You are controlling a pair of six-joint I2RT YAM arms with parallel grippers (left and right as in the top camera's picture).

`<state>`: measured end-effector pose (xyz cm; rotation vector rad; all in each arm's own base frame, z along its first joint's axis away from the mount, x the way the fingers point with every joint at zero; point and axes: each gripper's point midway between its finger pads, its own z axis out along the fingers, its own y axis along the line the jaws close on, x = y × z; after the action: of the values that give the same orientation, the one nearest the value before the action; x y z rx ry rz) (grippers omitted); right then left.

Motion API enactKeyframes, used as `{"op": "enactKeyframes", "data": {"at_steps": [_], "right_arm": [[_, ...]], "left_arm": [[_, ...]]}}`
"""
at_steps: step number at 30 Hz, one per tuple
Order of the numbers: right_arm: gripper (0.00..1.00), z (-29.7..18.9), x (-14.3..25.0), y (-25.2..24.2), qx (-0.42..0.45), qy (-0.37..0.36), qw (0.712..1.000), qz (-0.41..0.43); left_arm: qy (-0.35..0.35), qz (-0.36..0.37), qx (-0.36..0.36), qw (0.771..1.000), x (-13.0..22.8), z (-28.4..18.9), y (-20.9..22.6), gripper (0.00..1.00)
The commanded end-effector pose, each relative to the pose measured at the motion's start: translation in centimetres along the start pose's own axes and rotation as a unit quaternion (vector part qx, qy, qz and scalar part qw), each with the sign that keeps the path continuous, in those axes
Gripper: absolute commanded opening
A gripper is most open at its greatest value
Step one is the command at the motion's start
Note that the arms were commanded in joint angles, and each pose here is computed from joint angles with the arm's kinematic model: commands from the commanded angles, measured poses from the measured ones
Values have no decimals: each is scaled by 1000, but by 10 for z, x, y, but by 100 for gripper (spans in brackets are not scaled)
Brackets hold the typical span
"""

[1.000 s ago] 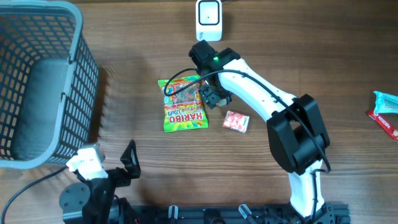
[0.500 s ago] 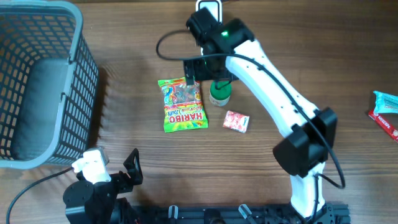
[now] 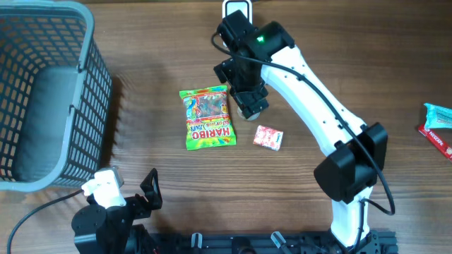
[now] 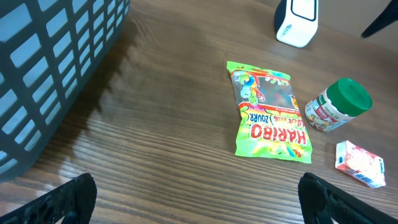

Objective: Scan the item barcode
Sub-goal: 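Lift the jar with the right gripper up toward the scanner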

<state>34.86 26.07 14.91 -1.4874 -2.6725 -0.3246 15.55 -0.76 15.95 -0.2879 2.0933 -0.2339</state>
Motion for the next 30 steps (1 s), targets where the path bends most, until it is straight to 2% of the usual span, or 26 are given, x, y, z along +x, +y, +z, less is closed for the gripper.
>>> {"op": "enactKeyframes", "data": {"at_steps": [1, 7, 14, 16, 22, 26, 27, 30], "right_arm": [[100, 34, -26, -7, 35, -13, 997, 71], [100, 67, -54, 5, 38, 7, 998, 54], [99, 121, -52, -15, 107, 41, 992, 50], [89, 127, -54, -17, 113, 40, 992, 31], [50, 127, -61, -22, 117, 44, 985, -120], [51, 123, -65, -23, 112, 60, 955, -270], [54, 119, -68, -25, 116, 58, 942, -310], [57, 103, -83, -30, 136, 25, 902, -410]], "left_arm": [[-3, -3, 12, 1000, 0, -1, -4, 100], [-3, -3, 12, 1000, 0, -1, -4, 100], [-3, -3, 12, 1000, 0, -1, -4, 100], [-3, -3, 12, 1000, 0, -1, -4, 100], [-3, -3, 12, 1000, 0, -1, -4, 100], [-3, -3, 12, 1000, 0, -1, -4, 100], [-3, -3, 12, 1000, 0, -1, -4, 100], [-3, -3, 12, 1000, 0, -1, -4, 100]]}}
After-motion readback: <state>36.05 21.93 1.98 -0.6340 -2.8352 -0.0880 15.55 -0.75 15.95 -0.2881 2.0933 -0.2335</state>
